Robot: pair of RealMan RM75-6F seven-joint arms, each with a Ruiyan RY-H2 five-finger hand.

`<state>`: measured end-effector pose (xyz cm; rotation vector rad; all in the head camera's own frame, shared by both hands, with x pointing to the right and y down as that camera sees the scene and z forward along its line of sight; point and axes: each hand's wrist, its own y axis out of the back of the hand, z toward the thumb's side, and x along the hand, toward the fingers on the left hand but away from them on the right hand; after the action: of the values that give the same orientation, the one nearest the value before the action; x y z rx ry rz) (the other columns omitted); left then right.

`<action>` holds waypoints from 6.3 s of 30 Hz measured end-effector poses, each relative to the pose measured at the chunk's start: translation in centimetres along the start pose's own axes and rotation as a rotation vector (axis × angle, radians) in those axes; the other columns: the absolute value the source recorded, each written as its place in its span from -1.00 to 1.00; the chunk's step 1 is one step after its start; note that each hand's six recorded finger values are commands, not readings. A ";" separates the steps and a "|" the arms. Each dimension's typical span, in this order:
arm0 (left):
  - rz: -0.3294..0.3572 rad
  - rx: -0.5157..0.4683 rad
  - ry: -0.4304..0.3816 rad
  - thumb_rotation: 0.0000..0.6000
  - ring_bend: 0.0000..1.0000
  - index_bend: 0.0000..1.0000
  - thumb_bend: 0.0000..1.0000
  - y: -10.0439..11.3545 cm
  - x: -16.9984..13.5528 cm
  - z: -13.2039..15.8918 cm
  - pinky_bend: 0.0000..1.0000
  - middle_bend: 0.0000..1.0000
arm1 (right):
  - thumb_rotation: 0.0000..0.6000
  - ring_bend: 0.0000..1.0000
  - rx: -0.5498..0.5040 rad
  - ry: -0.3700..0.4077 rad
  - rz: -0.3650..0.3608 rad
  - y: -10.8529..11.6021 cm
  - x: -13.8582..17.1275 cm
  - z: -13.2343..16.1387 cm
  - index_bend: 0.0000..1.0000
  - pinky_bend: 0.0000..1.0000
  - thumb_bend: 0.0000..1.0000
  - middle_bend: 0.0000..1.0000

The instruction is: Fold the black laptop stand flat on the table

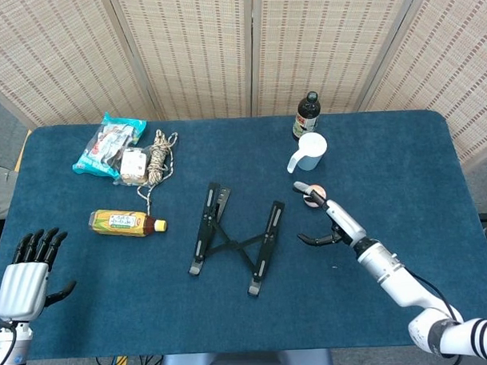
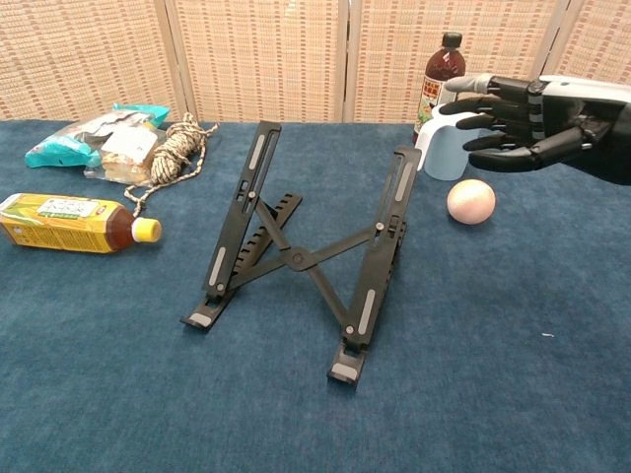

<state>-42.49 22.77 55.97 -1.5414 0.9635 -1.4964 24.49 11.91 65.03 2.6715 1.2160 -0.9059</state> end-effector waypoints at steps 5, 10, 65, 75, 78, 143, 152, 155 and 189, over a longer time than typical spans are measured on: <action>-0.003 -0.002 0.000 1.00 -0.89 -0.77 -0.73 -0.1 0.0 0.0 -0.92 -0.85 | 1.00 -0.95 -0.077 -0.005 0.019 -1.1 -1.9 -0.1 -1.00 -0.79 -0.59 -0.81; -0.006 -0.002 -0.001 1.00 -0.89 -0.77 -0.73 -0.1 -0.1 0.1 -0.92 -0.85 | 1.00 -0.95 -0.151 0.000 0.030 -2.0 -3.8 0.0 -1.00 -0.79 -0.59 -0.79; -0.026 -0.014 0.013 1.00 -0.89 -0.77 -0.73 -0.7 -0.7 -0.3 -0.92 -0.85 | 1.00 -0.92 -0.300 0.288 0.471 -11.1 3.6 10.7 -1.00 -0.79 -0.58 -0.73; -0.023 -0.017 0.011 1.00 -0.89 -0.77 -0.73 -0.7 -0.7 -0.3 -0.92 -0.85 | 1.00 -0.92 -0.284 0.281 0.496 -11.7 4.9 10.9 -1.00 -0.79 -0.58 -0.74; -0.023 -0.017 0.011 1.00 -0.89 -0.77 -0.73 -0.7 -0.8 -0.3 -0.92 -0.85 | 1.00 -0.92 -0.278 0.290 0.495 -11.6 5.0 11.1 -1.00 -0.79 -0.58 -0.74; -0.035 -0.019 0.000 1.00 -0.89 -0.77 -0.73 -1.2 -0.6 0.2 -0.92 -0.85 | 1.00 -0.92 -0.356 0.025 0.392 -14.1 5.1 0.3 -1.00 -0.82 -1.00 -0.75; -0.036 -0.020 0.000 1.00 -0.89 -0.77 -0.73 -1.3 -0.6 0.1 -0.92 -0.85 | 1.00 -0.92 -0.393 0.008 0.405 -14.9 5.2 -0.1 -1.00 -0.82 -1.00 -0.75; -0.038 -0.020 -0.001 1.00 -0.89 -0.77 -0.73 -1.3 -0.6 0.1 -0.92 -0.85 | 1.00 -0.92 -0.410 -0.002 0.410 -15.2 5.2 -0.3 -1.00 -0.82 -1.00 -0.75; -0.321 -0.389 -0.306 1.00 -0.88 -0.63 -0.73 -4.3 7.7 6.3 -0.92 -0.82 | 1.00 -0.92 -0.197 0.169 0.211 -3.4 4.8 7.9 -1.00 -0.82 -0.99 -0.76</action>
<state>-35.97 17.75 63.00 -2.2196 0.8894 -1.2716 20.67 15.11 56.50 2.6923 0.9679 -0.5117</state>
